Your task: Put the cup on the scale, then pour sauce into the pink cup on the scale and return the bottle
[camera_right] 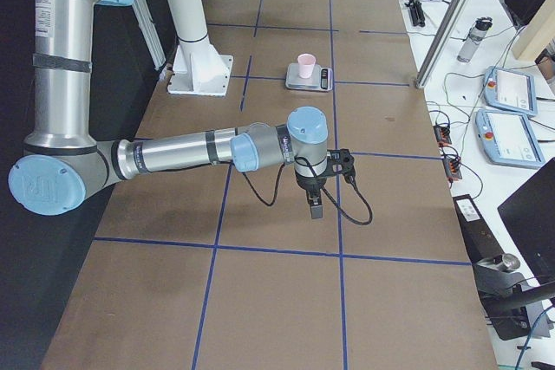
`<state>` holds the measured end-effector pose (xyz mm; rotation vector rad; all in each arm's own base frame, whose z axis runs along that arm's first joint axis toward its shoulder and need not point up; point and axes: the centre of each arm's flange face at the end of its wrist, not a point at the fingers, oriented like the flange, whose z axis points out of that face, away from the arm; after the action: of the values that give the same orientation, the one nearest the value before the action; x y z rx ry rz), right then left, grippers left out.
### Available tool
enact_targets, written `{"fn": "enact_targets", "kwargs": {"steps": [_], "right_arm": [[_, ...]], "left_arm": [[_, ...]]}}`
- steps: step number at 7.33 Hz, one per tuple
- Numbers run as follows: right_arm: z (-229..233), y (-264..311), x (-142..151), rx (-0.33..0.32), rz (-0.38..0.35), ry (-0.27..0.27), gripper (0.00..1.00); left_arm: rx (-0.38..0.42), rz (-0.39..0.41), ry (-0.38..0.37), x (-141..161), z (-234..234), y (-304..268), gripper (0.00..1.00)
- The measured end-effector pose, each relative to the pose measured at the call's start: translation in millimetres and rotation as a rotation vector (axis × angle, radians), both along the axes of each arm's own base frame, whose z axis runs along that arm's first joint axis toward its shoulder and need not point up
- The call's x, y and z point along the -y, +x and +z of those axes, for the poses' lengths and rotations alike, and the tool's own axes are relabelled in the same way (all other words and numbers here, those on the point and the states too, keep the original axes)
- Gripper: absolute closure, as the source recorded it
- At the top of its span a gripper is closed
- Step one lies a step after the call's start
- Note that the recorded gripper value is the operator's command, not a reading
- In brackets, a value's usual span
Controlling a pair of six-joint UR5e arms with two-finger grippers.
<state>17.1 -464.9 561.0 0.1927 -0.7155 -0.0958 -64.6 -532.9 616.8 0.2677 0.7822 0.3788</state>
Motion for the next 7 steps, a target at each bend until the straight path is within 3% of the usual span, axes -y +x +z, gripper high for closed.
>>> {"fn": "enact_targets", "kwargs": {"steps": [3, 7], "right_arm": [[9.3, 0.1, -1.2, -0.011, -0.003, -0.014, 0.00], [57.2, -2.5, -3.4, 0.031, -0.006, -0.151, 0.00]], "left_arm": [[-0.049, -0.005, -0.082, -19.9, 55.2, -4.7, 0.00], [0.086, -0.073, -0.123, -19.4, 53.6, -12.9, 0.00]]}}
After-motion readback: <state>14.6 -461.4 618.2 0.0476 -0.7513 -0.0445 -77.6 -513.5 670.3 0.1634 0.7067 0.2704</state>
